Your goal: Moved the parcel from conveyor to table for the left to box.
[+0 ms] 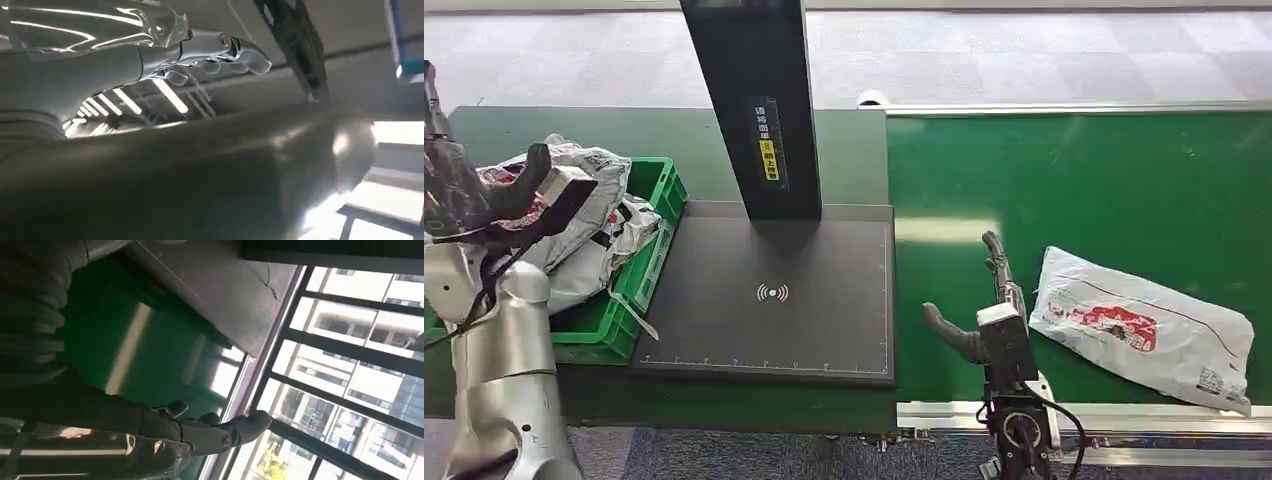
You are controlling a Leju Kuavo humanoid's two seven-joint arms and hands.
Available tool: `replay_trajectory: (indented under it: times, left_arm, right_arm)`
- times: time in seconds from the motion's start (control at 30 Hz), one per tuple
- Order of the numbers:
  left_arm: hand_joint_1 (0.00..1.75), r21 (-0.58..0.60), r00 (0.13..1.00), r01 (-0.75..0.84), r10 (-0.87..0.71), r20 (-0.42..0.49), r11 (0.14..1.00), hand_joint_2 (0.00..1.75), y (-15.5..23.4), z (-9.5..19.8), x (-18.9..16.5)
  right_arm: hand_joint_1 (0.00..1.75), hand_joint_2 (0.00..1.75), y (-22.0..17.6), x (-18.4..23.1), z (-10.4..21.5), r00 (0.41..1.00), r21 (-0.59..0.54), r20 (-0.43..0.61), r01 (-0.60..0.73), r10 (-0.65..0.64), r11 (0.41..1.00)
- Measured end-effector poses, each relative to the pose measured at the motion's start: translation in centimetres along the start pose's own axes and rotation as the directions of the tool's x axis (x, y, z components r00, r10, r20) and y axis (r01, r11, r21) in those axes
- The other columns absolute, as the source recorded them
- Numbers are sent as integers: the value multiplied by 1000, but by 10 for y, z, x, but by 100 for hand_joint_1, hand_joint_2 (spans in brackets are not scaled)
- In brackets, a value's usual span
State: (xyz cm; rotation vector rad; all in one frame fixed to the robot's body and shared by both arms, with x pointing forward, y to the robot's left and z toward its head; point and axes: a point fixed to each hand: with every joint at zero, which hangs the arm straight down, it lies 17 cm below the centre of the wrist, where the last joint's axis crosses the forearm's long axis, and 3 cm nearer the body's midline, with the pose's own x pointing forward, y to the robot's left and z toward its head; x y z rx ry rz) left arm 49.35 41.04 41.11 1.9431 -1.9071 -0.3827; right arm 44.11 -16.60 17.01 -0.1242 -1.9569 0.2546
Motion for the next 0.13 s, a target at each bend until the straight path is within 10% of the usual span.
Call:
replay_trajectory:
  times: [0.13]
  left_arm:
    - [0, 205, 993, -104, 115, -39, 973, 0, 56, -2, -15]
  right_arm:
    - [0, 175, 4, 0, -1, 1000, -1, 7, 13, -13, 1000]
